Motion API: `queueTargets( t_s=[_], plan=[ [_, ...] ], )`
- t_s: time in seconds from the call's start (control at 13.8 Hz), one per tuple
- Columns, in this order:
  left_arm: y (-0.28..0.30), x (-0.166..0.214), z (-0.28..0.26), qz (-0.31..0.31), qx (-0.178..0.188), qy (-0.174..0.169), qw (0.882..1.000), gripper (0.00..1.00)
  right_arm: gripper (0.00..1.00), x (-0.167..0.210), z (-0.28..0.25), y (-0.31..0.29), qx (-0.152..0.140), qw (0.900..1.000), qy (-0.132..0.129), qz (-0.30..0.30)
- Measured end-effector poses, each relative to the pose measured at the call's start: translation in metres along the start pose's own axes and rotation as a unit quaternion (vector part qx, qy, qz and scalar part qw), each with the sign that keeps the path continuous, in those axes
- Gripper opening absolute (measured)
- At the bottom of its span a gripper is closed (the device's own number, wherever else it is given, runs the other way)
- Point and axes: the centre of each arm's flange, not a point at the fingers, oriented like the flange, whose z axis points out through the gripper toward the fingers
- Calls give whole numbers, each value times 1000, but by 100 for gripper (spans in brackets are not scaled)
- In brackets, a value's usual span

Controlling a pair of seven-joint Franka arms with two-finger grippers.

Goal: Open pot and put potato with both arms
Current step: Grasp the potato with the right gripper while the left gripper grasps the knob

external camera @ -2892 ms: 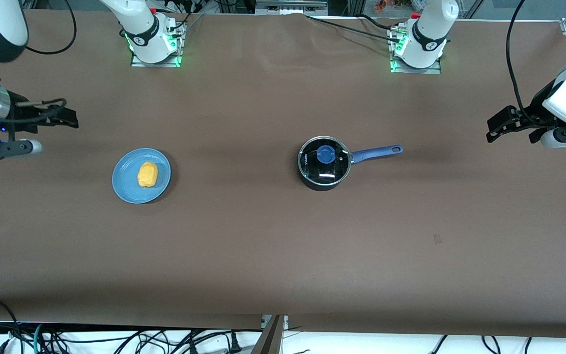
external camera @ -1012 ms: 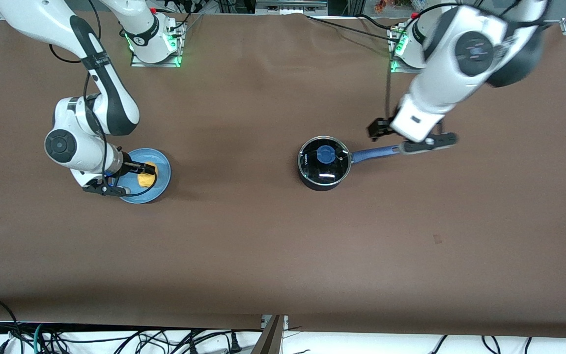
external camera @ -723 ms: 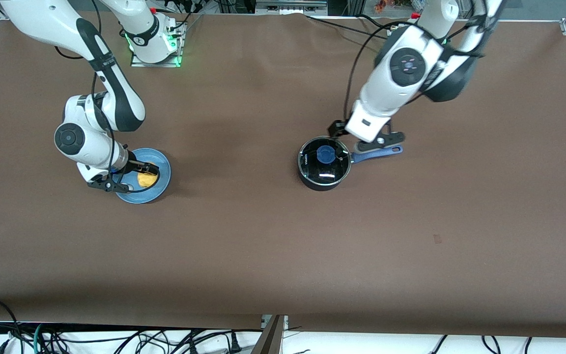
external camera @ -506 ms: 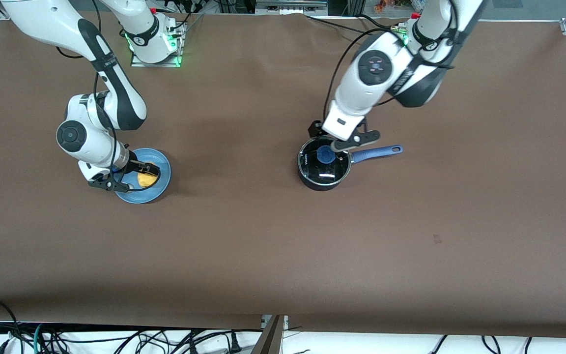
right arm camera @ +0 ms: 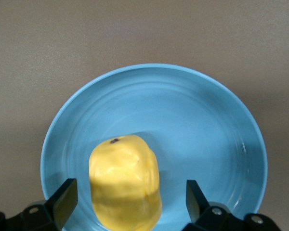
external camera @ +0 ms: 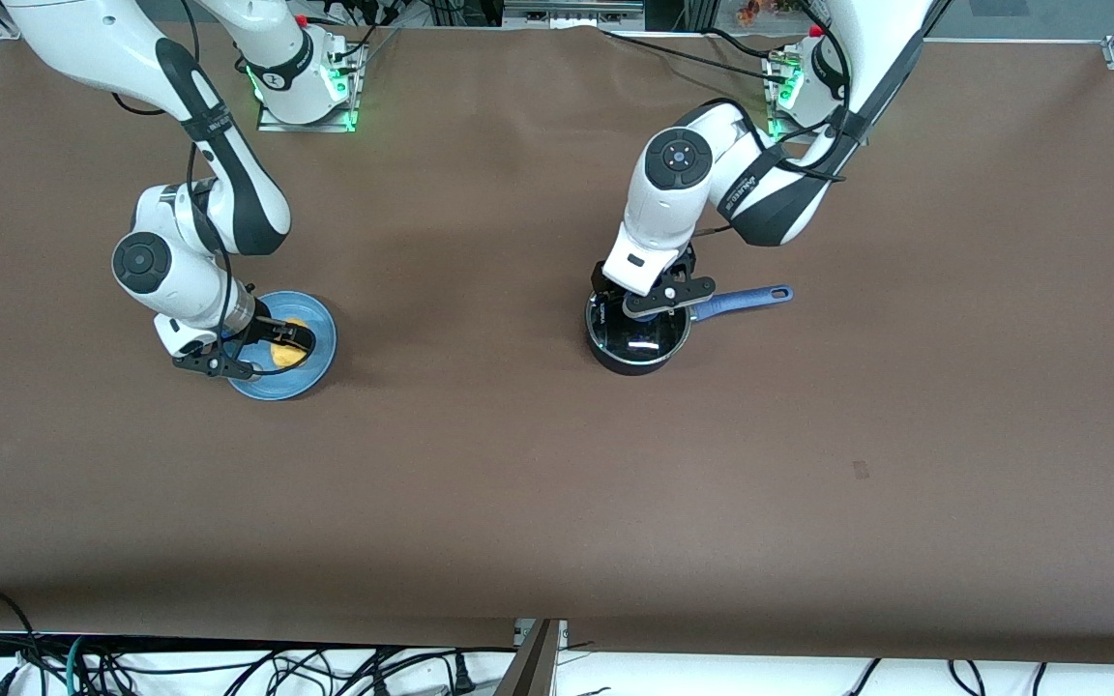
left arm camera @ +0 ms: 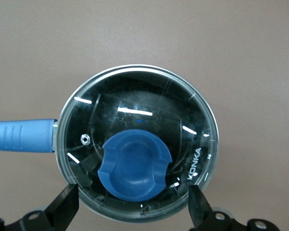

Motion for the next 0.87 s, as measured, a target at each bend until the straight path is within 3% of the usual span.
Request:
queueTargets(
  t_s=[0.43, 0.65, 0.8, 0.87],
  plan=[
    [2, 6, 14, -1, 0, -13, 1000, 100, 96, -3, 9, 0, 0, 1000, -2, 0],
    [2, 10, 17, 4, 3, -10, 1000, 95, 64, -4, 10, 0, 0, 1000, -2, -1],
    [2, 11, 18, 6, 3, -9, 1000, 75, 58, -4, 9, 0, 1, 1000, -1, -1],
    [3, 12, 18, 5, 2, -9, 1000, 75, 58, -4, 9, -1, 1, 1000, 0, -1]
  ],
)
